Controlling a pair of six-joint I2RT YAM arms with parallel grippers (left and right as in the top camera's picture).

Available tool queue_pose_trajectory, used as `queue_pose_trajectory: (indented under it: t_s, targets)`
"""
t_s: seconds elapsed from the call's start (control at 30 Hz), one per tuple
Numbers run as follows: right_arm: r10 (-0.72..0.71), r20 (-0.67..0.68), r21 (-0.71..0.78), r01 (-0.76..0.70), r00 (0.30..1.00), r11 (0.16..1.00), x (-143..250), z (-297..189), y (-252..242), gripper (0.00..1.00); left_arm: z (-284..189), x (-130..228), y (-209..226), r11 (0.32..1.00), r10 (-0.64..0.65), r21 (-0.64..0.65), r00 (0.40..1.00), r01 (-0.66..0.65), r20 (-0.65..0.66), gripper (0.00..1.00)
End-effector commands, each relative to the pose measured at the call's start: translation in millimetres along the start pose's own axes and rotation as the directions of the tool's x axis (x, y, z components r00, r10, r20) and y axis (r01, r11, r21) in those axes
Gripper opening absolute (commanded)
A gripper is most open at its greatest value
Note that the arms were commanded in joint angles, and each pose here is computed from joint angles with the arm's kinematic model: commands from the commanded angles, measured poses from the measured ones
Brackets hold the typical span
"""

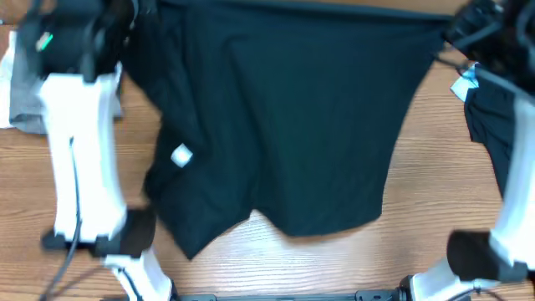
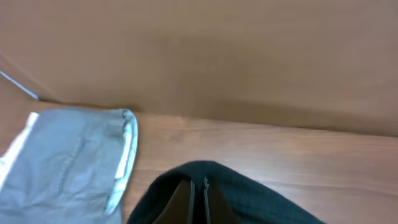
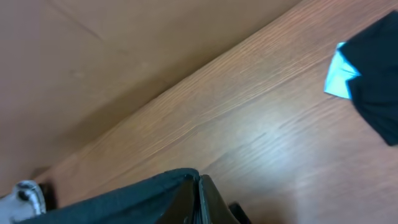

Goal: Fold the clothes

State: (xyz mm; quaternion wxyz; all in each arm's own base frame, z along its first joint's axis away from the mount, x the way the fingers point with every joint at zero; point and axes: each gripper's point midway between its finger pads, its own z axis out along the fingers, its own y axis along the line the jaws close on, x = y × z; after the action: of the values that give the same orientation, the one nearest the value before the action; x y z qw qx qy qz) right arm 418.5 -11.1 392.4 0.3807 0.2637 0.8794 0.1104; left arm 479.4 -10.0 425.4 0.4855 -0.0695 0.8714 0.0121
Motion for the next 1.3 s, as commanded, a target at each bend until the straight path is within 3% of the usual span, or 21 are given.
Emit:
queue_pose_trajectory:
  t_s: [0.0, 0.07, 0.13, 0.17, 0.2, 0.23, 0.33, 0.57, 0.73, 0.83, 0.97, 1.03, 1.1, 1.2, 1.27]
  targets:
    - [0.015, 0.012, 0.09, -0.016, 1.0, 0.996, -12.7, 47.6, -14.4, 0.04, 85.6, 14.4, 52.5, 0.989, -0.025, -0.147, 0.998, 0.018, -0.052, 0.04]
    - [0.017, -0.016, 0.084, -0.015, 1.0, 0.996, -11.7, 80.1, -12.0, 0.04, 133.7, 28.9, 62.1, 0.986, -0.035, -0.164, 0.996, 0.022, -0.077, 0.04]
    - [0.018, -0.048, 0.084, -0.014, 0.999, 0.996, -7.8, 114.4, -11.8, 0.04, 176.7, 49.6, 66.3, 0.986, -0.04, -0.163, 0.993, 0.022, -0.113, 0.18]
    - [0.018, -0.064, 0.088, -0.013, 0.998, 0.996, -4.8, 127.2, -12.7, 0.08, 195.1, 62.4, 66.7, 0.987, -0.042, -0.158, 0.989, 0.02, -0.139, 0.36]
    - [0.019, -0.085, 0.093, -0.011, 0.996, 0.996, 0.1, 141.7, -14.0, 0.17, 209.8, 75.1, 66.5, 0.988, -0.043, -0.152, 0.985, 0.017, -0.167, 0.66]
    - [0.021, -0.108, 0.097, -0.01, 0.994, 0.995, 5.5, 154.0, -15.4, 0.35, 223.1, 88.9, 66.0, 0.989, -0.043, -0.148, 0.979, 0.013, -0.198, 1.0]
    - [0.025, -0.153, 0.122, -0.006, 0.988, 0.993, 16.9, 168.8, -22.2, 0.99, 240.1, 113.8, 66.0, 0.989, -0.044, -0.147, 0.965, 0.005, -0.26, 1.0]
    - [0.04, -0.205, 0.161, -0.007, 0.978, 0.987, 26.9, 144.8, -35.0, 1.0, 199.1, 93.9, 57.4, 0.994, -0.04, -0.112, 0.965, 0.011, -0.258, 1.0]
    - [0.071, -0.35, 0.204, 0.002, 0.934, 0.979, 61.9, 130.2, -46.3, 1.0, 144.0, 109.3, 32.0, 0.999, -0.033, 0.026, 0.92, 0.047, -0.392, 1.0]
    - [0.1, -0.444, 0.273, 0.028, 0.89, 0.962, 86.6, 116.7, -61.6, 1.0, 123.9, 140.8, 24.9, 0.995, -0.033, 0.059, 0.849, 0.075, -0.527, 1.0]
    - [0.089, -0.551, 0.26, 0.07, 0.83, 0.963, 114.6, 116.3, -66.1, 1.0, 106.7, 202.3, 29.1, 0.997, -0.038, 0.022, 0.674, 0.08, -0.738, 1.0]
    - [0.102, -0.592, 0.294, 0.097, 0.799, 0.951, 131.3, 121.7, -75.9, 1.0, 107.3, 223.2, 31.8, 0.997, -0.042, 0.004, 0.607, 0.073, -0.794, 0.9]
    - [0.123, -0.634, 0.342, 0.133, 0.764, 0.93, 149.7, 126.5, -91.6, 1.0, 111.9, 241.6, 33.1, 0.997, -0.056, -0.015, 0.558, 0.077, -0.828, 0.88]
    - [0.2, -0.677, 0.402, 0.129, 0.709, 0.906, 176.0, 129.1, -105.9, 0.84, 111.4, 266.2, 35.5, 0.997, -0.063, -0.033, 0.485, 0.071, -0.872, 0.9]
    - [0.218, -0.695, 0.425, 0.147, 0.685, 0.893, 190.6, 128.6, -111.0, 0.84, 109.9, 284.7, 40.8, 0.996, -0.084, -0.067, 0.429, 0.054, -0.899, 0.92]
